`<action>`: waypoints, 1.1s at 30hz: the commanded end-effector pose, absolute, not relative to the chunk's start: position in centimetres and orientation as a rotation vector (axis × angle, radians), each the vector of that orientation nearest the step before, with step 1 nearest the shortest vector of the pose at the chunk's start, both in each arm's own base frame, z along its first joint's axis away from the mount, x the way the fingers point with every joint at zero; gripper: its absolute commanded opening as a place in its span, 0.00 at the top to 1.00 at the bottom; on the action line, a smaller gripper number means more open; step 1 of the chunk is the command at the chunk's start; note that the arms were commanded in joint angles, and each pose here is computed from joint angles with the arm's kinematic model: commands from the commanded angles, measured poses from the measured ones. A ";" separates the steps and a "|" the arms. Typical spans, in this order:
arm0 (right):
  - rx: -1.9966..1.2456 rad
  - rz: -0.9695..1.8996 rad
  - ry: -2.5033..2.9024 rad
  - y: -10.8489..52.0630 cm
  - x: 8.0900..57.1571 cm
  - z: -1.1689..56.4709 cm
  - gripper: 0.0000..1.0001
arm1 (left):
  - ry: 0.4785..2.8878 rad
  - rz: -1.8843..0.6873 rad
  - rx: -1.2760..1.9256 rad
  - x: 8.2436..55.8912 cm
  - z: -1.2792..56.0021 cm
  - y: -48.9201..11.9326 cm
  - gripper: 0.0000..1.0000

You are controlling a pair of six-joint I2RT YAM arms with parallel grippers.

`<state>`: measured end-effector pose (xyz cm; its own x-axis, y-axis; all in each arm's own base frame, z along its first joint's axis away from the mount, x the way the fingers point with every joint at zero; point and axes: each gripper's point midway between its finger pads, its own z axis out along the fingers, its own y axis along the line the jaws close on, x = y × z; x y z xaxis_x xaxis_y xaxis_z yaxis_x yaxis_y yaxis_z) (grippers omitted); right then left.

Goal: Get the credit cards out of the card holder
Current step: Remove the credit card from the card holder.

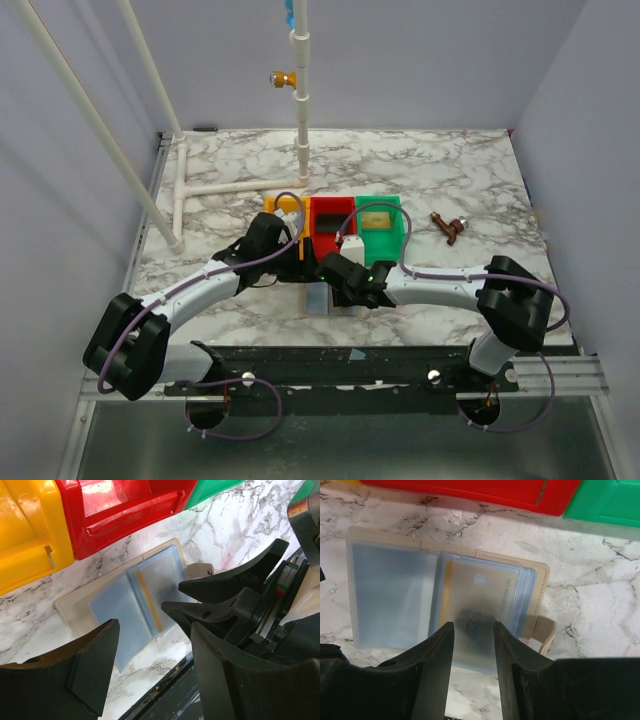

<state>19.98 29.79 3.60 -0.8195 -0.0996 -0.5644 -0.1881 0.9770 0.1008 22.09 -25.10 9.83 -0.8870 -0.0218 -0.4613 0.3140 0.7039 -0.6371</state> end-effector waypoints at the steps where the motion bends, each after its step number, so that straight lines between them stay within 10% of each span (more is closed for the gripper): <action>1: -0.198 0.127 2.538 28.7 19.9 2.6 0.58 | 2.476 -1.067 0.231 21.8 9.4 -25.2 0.40; 33: -0.234 0.220 2.556 31.7 20.1 2.4 0.76 | 2.516 -1.047 0.215 20.1 7.5 -24.0 0.48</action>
<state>20.59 30.59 3.02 -0.8173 -0.1034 -0.5668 -0.1851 0.9787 0.0884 20.22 -24.14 7.09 -0.9137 -0.0131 -0.4061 0.2742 0.7178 -0.6400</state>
